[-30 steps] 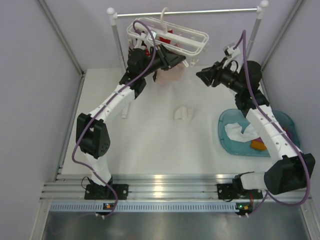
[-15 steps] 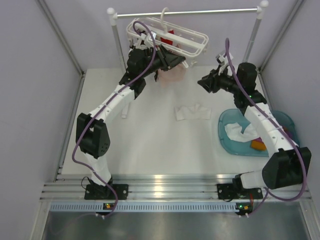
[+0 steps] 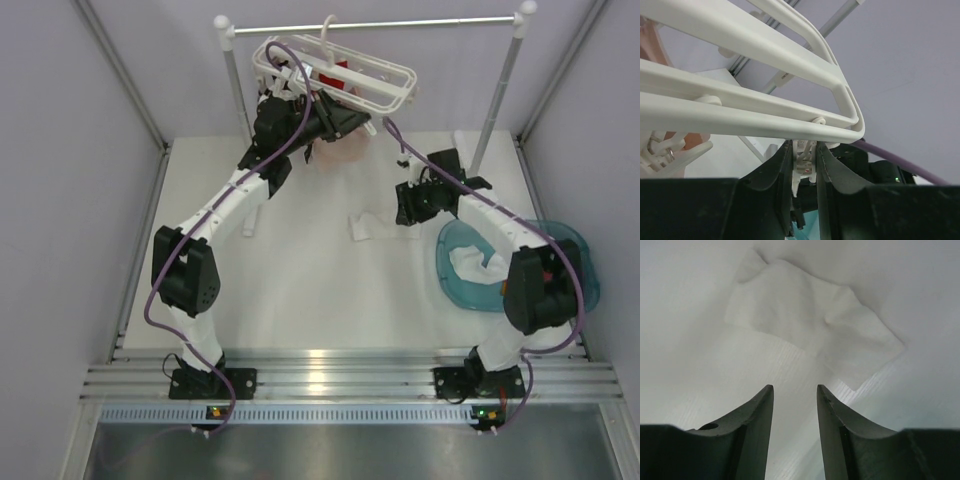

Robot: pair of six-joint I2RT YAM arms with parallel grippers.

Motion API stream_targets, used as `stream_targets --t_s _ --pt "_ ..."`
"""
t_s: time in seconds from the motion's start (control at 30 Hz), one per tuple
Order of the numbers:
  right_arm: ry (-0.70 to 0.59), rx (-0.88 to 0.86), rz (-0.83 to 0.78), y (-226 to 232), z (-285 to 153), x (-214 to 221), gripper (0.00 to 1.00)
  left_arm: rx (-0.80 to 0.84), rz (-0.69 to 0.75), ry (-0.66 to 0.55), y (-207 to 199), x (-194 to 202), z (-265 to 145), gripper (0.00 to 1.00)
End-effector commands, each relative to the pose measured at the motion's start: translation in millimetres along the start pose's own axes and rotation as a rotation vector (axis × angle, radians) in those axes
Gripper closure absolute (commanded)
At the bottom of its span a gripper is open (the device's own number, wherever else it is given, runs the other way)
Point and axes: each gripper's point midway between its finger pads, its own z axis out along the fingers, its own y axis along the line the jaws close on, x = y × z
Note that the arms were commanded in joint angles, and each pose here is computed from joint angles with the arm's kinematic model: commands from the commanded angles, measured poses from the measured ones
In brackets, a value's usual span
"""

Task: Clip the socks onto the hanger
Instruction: Pick up the sock at the center of the board.

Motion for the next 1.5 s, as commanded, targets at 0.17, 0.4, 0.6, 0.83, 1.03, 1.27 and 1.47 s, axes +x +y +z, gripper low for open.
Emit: stream_targets --t_s 0.17,0.4,0.6,0.83,1.03,1.27,1.47 --pt "0.111 0.465 0.474 -28 32 10 0.57 0.055 0.039 -0.043 -22 -15 -5 1.00" --pt "0.076 0.569 0.564 -45 62 -5 0.46 0.055 0.037 -0.053 -22 -17 -7 1.00" --pt "0.142 0.596 0.573 -52 85 16 0.47 0.049 0.029 -0.055 -16 -17 -6 0.99" --pt "0.243 0.508 0.603 -44 99 57 0.62 0.045 0.029 -0.060 -14 -19 -6 1.00" --pt "0.318 0.302 0.486 -17 103 71 1.00 0.036 0.020 -0.060 -10 -19 -6 0.99" --pt "0.297 -0.148 -0.179 47 78 47 1.00 0.040 0.024 -0.057 -12 -19 -7 0.99" --pt "0.245 -0.471 -1.016 91 32 73 1.00 0.045 0.024 -0.055 -13 -20 -8 0.99"
